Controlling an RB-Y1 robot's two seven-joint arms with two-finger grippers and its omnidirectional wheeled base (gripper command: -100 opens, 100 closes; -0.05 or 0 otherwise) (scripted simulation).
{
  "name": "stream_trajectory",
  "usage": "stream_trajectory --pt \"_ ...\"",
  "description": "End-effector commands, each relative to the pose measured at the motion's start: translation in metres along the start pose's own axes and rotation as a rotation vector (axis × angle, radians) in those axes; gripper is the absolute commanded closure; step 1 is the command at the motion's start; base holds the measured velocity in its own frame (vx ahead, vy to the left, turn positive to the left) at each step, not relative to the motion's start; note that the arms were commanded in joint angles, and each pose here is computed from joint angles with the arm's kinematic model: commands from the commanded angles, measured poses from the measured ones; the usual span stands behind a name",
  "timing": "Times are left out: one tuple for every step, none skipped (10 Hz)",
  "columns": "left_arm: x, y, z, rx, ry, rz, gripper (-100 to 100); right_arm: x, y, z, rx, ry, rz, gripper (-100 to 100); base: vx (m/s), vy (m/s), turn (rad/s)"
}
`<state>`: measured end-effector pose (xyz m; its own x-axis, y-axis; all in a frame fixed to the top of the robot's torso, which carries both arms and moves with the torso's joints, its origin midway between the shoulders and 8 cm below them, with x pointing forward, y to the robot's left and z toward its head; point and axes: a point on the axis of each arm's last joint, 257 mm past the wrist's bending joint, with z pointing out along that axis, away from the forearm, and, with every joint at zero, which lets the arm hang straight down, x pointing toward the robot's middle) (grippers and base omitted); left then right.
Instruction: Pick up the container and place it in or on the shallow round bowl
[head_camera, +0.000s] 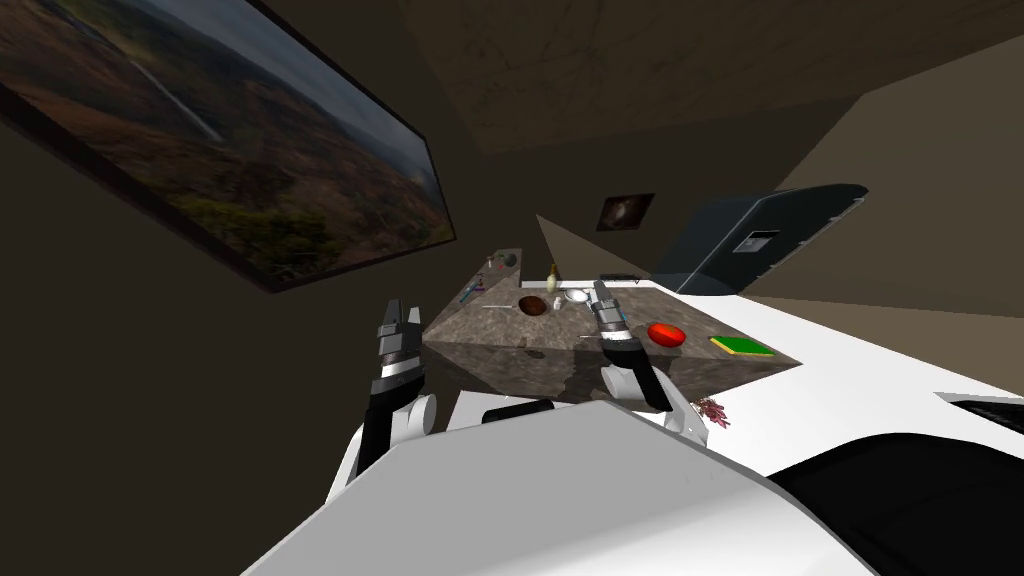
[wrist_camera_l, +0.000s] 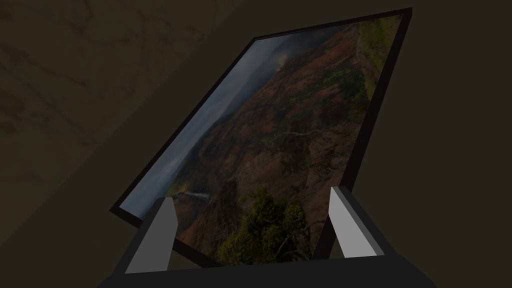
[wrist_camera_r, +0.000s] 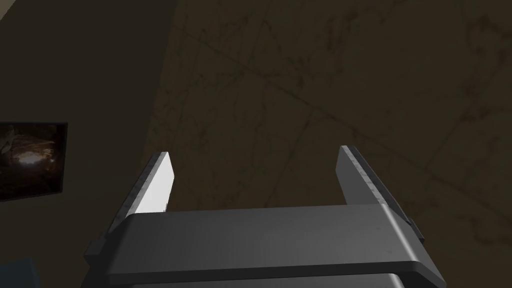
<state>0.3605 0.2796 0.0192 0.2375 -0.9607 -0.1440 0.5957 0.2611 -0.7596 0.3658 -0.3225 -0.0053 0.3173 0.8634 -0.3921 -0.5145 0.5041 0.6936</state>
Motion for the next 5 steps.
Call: stream_trajectory --pt "0.0 0.0 0.0 0.0 0.0 0.0 0 -0.008 -0.017 0.001 0.033 -0.003 -0.067 -100 -0.043 0.027 0.16" --pt "0.0 0.0 0.0 0.0 0.0 0.0 0 -0.008 -0.017 0.001 0.033 -0.003 -0.094 -100 -0.037 0.023 0.107" --pt "0.0 0.0 0.0 0.0 0.0 0.0 0 -0.017 -0.034 0.002 0.064 -0.008 -0.137 -100 -0.037 0.042 0.249" --pt "0.0 0.0 0.0 0.0 0.0 0.0 0 -0.017 -0.034 0.002 0.064 -0.007 -0.165 -100 -0.03 0.033 0.104" --pt "0.0 0.0 0.0 0.0 0.0 0.0 0 -0.017 -0.034 0.002 0.064 -0.007 -0.176 -100 -0.012 0.012 -0.033"
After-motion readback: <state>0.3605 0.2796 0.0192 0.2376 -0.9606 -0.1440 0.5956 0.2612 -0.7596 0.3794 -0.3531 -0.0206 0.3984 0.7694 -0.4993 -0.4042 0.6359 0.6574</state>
